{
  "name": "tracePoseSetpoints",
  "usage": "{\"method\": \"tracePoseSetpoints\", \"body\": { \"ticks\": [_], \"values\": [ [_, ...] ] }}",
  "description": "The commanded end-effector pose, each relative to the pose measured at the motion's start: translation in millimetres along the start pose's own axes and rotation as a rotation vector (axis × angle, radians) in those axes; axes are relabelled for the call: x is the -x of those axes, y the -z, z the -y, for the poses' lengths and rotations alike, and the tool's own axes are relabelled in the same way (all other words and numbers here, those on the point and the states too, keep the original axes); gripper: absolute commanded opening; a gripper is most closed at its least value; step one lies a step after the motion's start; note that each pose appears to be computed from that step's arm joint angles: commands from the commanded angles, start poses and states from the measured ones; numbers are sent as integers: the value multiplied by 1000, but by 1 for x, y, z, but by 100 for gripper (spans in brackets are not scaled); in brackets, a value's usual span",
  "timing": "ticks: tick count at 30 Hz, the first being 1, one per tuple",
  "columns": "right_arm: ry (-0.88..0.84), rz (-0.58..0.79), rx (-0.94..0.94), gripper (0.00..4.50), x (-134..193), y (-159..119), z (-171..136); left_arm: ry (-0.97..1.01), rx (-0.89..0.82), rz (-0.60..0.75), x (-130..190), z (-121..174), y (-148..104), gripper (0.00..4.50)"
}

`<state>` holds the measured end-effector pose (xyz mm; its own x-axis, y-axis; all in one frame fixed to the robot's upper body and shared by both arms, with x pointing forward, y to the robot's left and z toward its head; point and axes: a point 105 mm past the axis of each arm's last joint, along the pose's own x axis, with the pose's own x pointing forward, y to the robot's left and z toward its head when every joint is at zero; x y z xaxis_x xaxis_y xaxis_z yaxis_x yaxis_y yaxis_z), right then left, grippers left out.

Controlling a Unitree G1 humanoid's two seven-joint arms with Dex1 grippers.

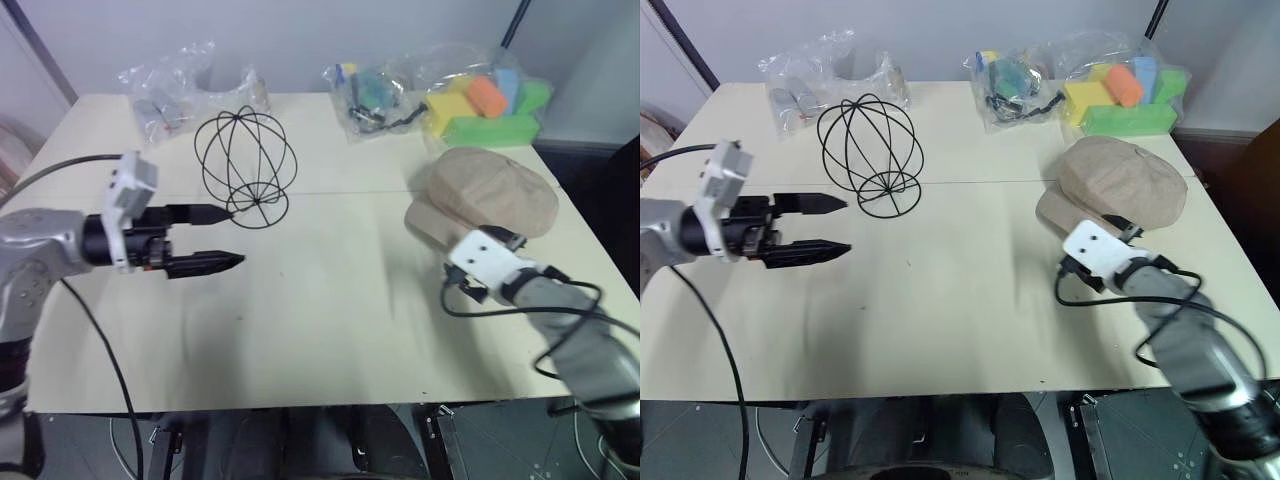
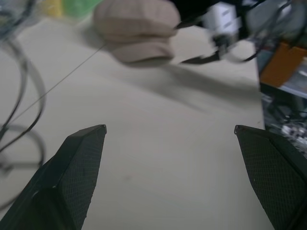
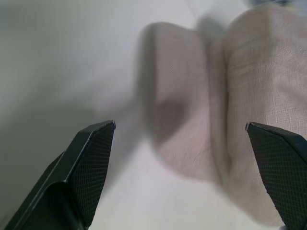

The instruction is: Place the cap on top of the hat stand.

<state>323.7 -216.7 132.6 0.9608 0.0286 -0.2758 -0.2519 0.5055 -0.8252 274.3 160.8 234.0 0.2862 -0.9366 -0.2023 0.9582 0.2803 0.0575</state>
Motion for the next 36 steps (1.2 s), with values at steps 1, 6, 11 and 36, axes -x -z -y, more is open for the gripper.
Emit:
{"method": "tracePoseSetpoints", "body": {
  "ticks": [1, 6, 11, 36],
  "values": [
    [115, -34, 69, 445, -11, -1, 8, 21, -39, 17, -8, 3, -12, 450],
    [156, -71, 100, 445, -35, 3, -6, 27, -47, 41, -14, 1, -20, 450],
    [175, -76, 128, 395, -53, 3, -10, 33, -50, 46, -16, 3, -21, 450],
    [410, 718, 158, 5, -9, -194, 110, -535, 19, 271, 80, -11, -33, 450]
  ]
}}
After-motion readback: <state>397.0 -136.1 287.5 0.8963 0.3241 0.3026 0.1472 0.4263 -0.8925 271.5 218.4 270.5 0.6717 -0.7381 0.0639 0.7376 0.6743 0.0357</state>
